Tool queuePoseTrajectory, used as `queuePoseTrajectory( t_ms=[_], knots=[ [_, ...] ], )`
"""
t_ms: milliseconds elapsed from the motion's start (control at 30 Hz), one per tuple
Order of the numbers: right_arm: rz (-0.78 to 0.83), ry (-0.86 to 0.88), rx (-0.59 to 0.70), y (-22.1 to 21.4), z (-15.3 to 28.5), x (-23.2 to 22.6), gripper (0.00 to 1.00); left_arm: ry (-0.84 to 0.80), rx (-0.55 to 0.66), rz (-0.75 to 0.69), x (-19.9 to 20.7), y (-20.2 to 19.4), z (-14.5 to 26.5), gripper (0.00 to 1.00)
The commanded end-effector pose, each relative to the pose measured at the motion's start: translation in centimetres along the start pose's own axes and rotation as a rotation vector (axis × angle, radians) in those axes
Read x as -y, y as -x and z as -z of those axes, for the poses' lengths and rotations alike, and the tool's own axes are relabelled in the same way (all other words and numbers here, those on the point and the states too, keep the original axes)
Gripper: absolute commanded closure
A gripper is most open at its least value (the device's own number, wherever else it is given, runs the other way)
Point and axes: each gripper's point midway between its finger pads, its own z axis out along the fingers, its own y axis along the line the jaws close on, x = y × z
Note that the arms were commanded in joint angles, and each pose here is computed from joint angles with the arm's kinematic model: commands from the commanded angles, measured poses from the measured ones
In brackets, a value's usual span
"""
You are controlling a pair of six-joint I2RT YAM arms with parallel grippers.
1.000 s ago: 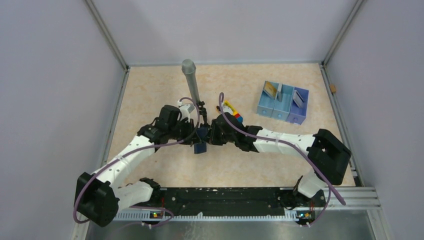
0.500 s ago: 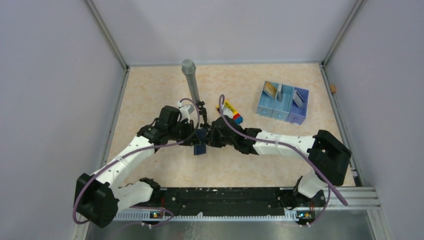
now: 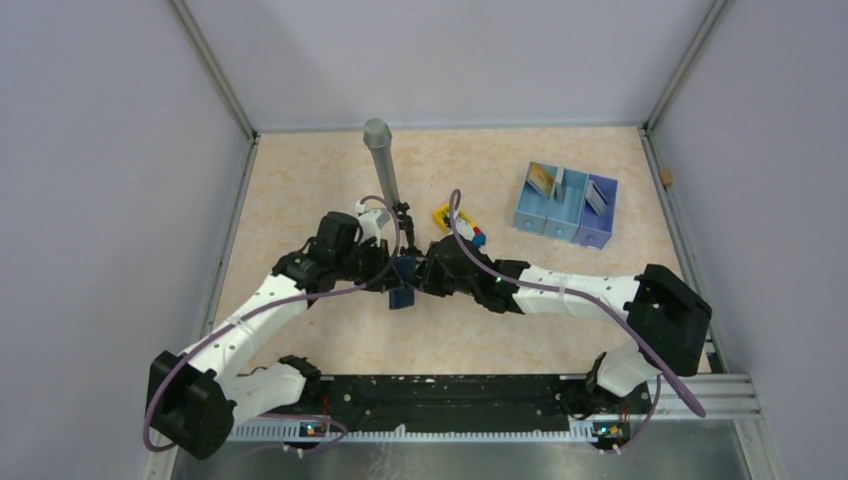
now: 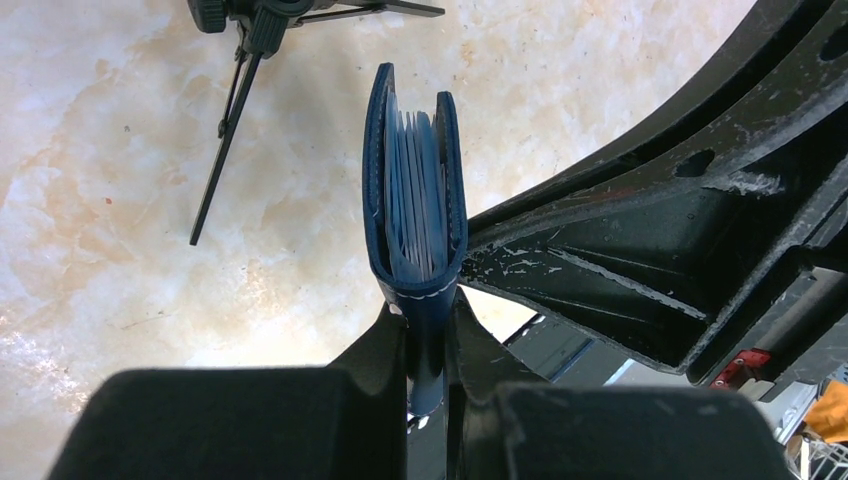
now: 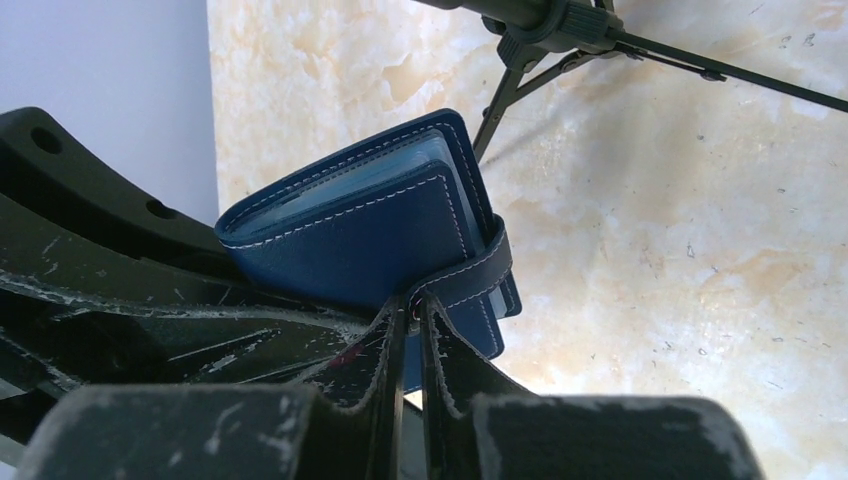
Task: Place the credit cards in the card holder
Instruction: Close the card holder, then place the card holder at the center of the board.
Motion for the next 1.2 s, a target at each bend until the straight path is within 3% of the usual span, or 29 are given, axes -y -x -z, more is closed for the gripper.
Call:
queuePoseTrajectory(
  t_ms=[0,333,467,633,800,1033,1100,1167],
  knots=[
    [-0.139,0.43,0.048,1.7,4.4,-11.9,0.92,-0.359,0.08,-0.145,8.2,2.2,1.6,1.0],
    [-0.191,0.418,0.045,1.8,3.9,-12.2,0.89,-0.385,0.089,-0.166,8.9,2.0,2.0,1.0],
    [-0.13,0.287,0.128,2.7,4.5,-10.3,0.88,-0.291,0.132,-0.17,7.6,2.8,2.0,1.0],
    [-0.061,0.079,0.28,4.7,7.3,-5.2,0.73,-0.142,0.178,-0.106,5.3,3.5,2.0,1.0],
    [-0.024,-0.049,0.374,5.9,10.0,-0.4,0.63,-0.149,0.167,-0.003,4.6,2.0,1.3,1.0],
    [0.129,-0.167,0.471,8.5,13.0,4.1,0.35,-0.182,0.112,0.101,2.8,-2.0,-1.3,0.99],
    [0.153,-0.202,0.471,9.9,12.9,6.0,0.33,-0.176,0.103,0.106,2.3,-2.6,-1.9,0.9],
    [0.155,-0.218,0.456,10.9,12.6,7.8,0.32,-0.152,0.111,0.114,1.5,-2.9,-2.5,0.66]
  ],
)
